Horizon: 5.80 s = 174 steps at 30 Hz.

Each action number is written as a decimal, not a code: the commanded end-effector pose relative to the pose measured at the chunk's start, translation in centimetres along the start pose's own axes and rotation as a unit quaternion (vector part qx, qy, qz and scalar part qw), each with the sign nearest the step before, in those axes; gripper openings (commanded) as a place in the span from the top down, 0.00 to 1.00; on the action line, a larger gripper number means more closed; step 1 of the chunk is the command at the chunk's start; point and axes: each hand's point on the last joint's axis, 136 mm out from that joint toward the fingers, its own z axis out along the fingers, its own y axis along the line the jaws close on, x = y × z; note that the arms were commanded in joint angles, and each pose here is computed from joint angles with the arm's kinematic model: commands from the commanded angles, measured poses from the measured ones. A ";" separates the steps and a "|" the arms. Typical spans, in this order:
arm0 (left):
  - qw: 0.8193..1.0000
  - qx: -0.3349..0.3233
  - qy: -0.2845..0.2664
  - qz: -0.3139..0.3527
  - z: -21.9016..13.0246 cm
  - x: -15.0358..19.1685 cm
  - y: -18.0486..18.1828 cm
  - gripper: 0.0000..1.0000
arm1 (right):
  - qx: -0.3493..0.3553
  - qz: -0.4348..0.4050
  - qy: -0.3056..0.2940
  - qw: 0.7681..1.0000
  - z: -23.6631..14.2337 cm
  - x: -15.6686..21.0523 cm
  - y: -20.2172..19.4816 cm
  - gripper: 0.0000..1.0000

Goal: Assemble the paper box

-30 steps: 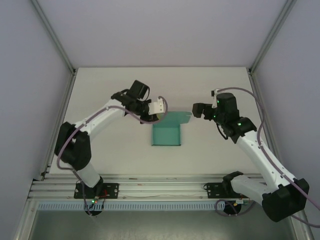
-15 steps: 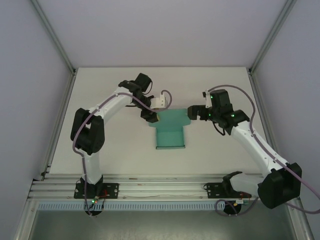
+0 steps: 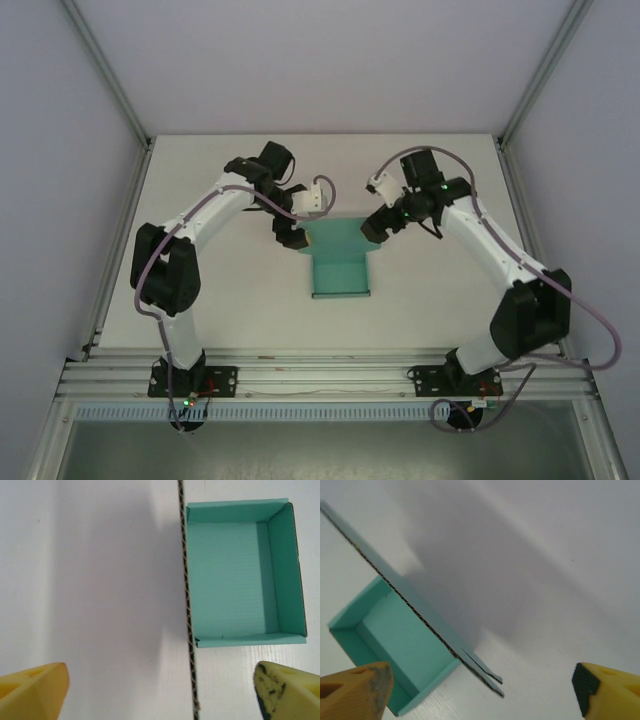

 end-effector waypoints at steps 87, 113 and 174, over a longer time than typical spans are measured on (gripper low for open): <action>0.769 -0.234 -0.200 -0.561 3.8 1.4 0.6 0.46 | 0.323 0.338 -0.171 0.867 11.2 5.8 -1.0 1.00; 0.757 -0.115 -0.089 -0.637 5.8 1.1 10.9 0.02 | 0.311 0.288 -0.122 0.897 13.2 6.8 -0.3 0.95; 0.721 -0.109 -0.052 -0.682 11.1 8.0 5.0 0.44 | 0.075 0.554 -0.078 0.826 13.5 5.3 -0.2 0.70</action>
